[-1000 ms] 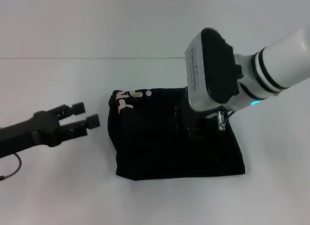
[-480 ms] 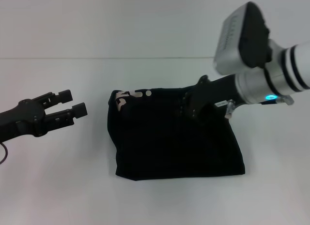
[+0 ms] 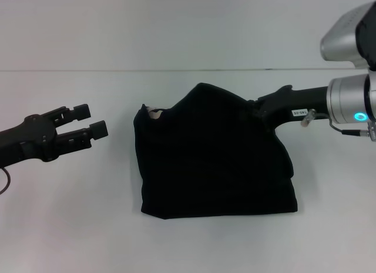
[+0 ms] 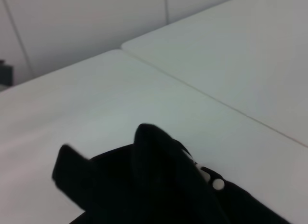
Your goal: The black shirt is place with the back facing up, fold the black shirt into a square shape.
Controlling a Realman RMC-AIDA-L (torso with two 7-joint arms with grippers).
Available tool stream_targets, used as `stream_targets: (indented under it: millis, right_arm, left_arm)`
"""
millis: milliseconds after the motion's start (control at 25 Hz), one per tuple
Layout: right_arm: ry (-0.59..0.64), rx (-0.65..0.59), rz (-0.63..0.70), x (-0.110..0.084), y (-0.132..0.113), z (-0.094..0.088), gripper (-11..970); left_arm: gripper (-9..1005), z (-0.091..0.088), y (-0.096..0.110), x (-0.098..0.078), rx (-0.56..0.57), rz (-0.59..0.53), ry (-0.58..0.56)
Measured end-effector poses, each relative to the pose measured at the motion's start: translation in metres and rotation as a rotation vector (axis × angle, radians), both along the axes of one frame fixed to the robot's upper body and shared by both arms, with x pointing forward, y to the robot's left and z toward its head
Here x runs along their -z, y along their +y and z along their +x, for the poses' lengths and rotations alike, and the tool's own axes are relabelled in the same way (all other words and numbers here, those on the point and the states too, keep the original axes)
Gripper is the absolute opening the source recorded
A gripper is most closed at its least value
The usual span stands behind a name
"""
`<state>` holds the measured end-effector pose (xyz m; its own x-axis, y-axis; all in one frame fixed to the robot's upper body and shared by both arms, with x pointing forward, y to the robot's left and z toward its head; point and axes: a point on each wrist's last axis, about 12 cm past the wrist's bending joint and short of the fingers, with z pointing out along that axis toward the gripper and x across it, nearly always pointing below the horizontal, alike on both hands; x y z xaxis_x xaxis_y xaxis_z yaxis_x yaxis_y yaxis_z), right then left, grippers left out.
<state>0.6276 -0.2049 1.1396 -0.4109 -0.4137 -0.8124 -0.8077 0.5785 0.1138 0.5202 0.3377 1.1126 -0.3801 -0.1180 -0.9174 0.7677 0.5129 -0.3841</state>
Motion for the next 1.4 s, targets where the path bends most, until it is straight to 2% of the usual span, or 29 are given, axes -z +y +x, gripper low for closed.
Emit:
stream_targets:
  millis: [200,760,1400]
  right_arm:
    - [0.067,0.106,0.074,0.019,-0.015,-0.003,72]
    - [0.188,0.382,0.268,0.041,-0.071,-0.011,71]
    - [0.302,0.520,0.439,0.057,-0.083,-0.019,71]
  left_arm:
    - [872,0.000,0.000,0.000,0.003,0.001,-0.001]
    - [871,0.008,-0.006,-0.006,0.029,0.004,-0.013]
    - [870,0.016,-0.010,-0.010,0.009,-0.035,-0.039]
